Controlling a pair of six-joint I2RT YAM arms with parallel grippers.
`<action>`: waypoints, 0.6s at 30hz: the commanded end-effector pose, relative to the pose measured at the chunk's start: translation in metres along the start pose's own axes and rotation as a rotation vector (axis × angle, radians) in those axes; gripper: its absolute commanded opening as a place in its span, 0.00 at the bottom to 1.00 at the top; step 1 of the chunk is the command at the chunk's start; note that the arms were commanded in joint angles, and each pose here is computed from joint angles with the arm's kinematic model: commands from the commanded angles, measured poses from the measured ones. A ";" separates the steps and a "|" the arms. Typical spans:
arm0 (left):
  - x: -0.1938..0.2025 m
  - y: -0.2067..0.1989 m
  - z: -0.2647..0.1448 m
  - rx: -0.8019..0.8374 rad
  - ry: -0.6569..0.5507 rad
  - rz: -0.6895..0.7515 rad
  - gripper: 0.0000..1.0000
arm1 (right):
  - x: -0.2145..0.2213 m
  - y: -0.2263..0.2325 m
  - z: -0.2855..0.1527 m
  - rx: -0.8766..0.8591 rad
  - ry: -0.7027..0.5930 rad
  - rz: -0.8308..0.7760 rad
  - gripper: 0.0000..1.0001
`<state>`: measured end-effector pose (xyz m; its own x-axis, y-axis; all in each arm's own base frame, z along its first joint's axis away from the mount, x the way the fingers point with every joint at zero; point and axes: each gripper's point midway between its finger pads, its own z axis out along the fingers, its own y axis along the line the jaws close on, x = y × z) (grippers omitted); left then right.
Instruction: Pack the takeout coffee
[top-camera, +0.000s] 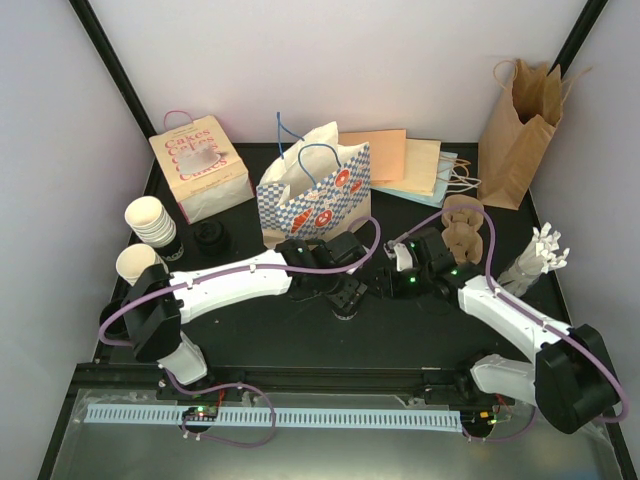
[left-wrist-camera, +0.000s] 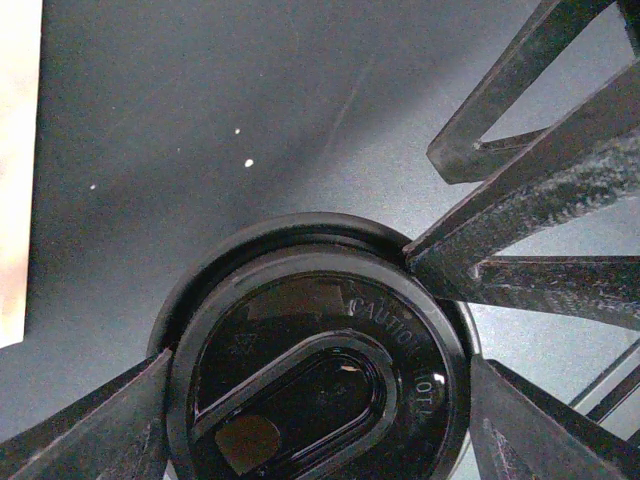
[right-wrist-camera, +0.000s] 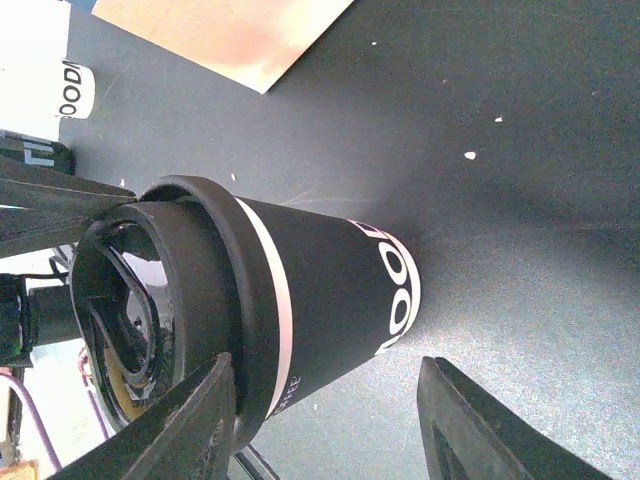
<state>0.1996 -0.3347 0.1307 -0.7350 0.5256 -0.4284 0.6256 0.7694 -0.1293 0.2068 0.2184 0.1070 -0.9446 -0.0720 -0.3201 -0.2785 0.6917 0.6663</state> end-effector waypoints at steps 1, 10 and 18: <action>0.002 -0.003 0.003 0.020 0.030 0.014 0.78 | 0.004 -0.002 0.004 -0.017 0.013 -0.001 0.53; 0.011 -0.005 0.013 0.032 0.068 0.025 0.75 | 0.026 -0.029 0.016 0.040 0.049 0.064 0.53; 0.018 -0.005 0.017 0.040 0.082 0.028 0.74 | 0.052 -0.057 0.027 0.097 0.075 0.130 0.52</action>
<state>0.1979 -0.3346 0.1287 -0.7210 0.5504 -0.4210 0.6471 0.7522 -0.1247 0.2044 0.2222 0.0954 -0.9416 -0.0403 -0.3342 -0.2819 0.6370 0.7175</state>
